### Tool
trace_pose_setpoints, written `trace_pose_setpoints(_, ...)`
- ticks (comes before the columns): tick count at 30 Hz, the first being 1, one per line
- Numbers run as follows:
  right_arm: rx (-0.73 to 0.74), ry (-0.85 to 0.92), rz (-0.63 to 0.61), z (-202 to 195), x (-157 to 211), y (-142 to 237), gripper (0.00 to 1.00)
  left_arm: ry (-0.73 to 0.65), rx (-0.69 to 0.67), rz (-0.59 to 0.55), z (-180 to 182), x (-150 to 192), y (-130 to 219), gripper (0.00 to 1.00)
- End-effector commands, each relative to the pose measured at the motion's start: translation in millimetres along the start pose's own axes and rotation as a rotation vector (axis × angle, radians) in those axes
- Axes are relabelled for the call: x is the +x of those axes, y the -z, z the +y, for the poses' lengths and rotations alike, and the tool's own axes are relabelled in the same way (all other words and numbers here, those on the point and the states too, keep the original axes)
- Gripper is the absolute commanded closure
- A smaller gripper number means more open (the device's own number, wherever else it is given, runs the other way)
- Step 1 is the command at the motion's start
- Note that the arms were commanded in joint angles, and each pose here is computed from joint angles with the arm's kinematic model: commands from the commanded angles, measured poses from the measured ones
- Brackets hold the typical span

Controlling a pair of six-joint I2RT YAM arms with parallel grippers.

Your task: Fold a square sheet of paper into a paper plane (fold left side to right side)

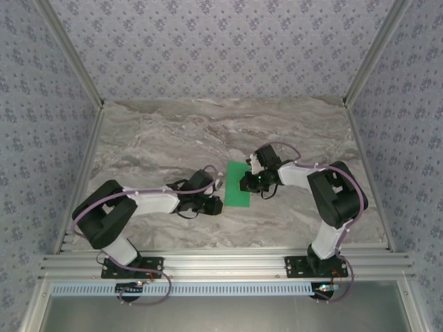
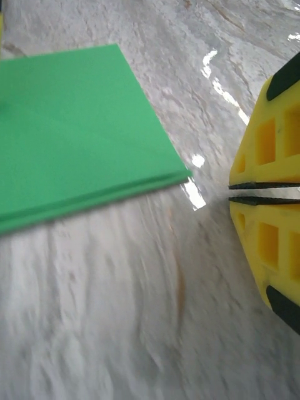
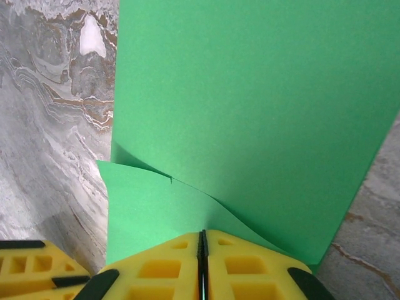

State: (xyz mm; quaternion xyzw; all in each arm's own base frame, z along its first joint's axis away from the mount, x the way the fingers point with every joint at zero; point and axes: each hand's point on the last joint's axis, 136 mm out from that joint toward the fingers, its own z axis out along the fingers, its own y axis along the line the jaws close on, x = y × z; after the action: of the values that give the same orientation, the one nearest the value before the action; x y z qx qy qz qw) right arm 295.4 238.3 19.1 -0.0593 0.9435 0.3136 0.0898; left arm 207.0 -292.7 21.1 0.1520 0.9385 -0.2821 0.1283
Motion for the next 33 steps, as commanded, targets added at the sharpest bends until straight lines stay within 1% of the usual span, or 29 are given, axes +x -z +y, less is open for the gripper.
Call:
trace_pose_setpoints(1, -0.023, 0.030, -0.035, 12, -6, 11, 0.83, 0.041, 0.032, -0.044, 0, -15, 18, 0.83)
trace_pose_setpoints(4, -0.023, 0.073, -0.115, 23, -19, 31, 0.68, 0.051, 0.086, -0.101, -6, -37, 30, 0.74)
trace_pose_setpoints(6, -0.003, 0.094, -0.164, 23, -23, 45, 0.59, 0.048, 0.108, -0.127, -10, -49, 33, 0.65)
trace_pose_setpoints(7, 0.011, 0.101, -0.184, 22, -23, 52, 0.54, 0.044, 0.118, -0.136, -11, -55, 34, 0.62)
trace_pose_setpoints(10, 0.065, 0.110, -0.220, 11, -17, 67, 0.43, 0.045, 0.138, -0.154, -13, -69, 29, 0.58)
trace_pose_setpoints(12, 0.089, 0.112, -0.230, 5, -11, 73, 0.38, 0.049, 0.157, -0.158, -15, -77, 24, 0.56)
trace_pose_setpoints(15, 0.087, 0.114, -0.236, 3, -2, 78, 0.33, 0.054, 0.185, -0.145, -18, -87, 13, 0.55)
trace_pose_setpoints(19, 0.080, 0.121, -0.236, 3, 7, 83, 0.31, 0.051, 0.200, -0.125, -21, -96, -1, 0.55)
trace_pose_setpoints(24, 0.071, 0.122, -0.217, 2, 15, 83, 0.29, 0.052, 0.213, -0.100, -22, -102, -17, 0.58)
trace_pose_setpoints(26, 0.061, 0.110, -0.205, 1, 18, 80, 0.27, 0.054, 0.222, -0.094, -22, -104, -20, 0.64)
trace_pose_setpoints(29, 0.037, 0.085, -0.193, 2, 21, 77, 0.23, 0.061, 0.218, -0.103, -20, -105, -18, 0.78)
trace_pose_setpoints(31, 0.003, 0.070, -0.187, 5, 21, 74, 0.21, 0.066, 0.214, -0.114, -16, -105, -15, 0.85)
trace_pose_setpoints(33, -0.038, 0.053, -0.186, 9, 20, 71, 0.19, 0.069, 0.207, -0.126, -14, -104, -10, 0.88)
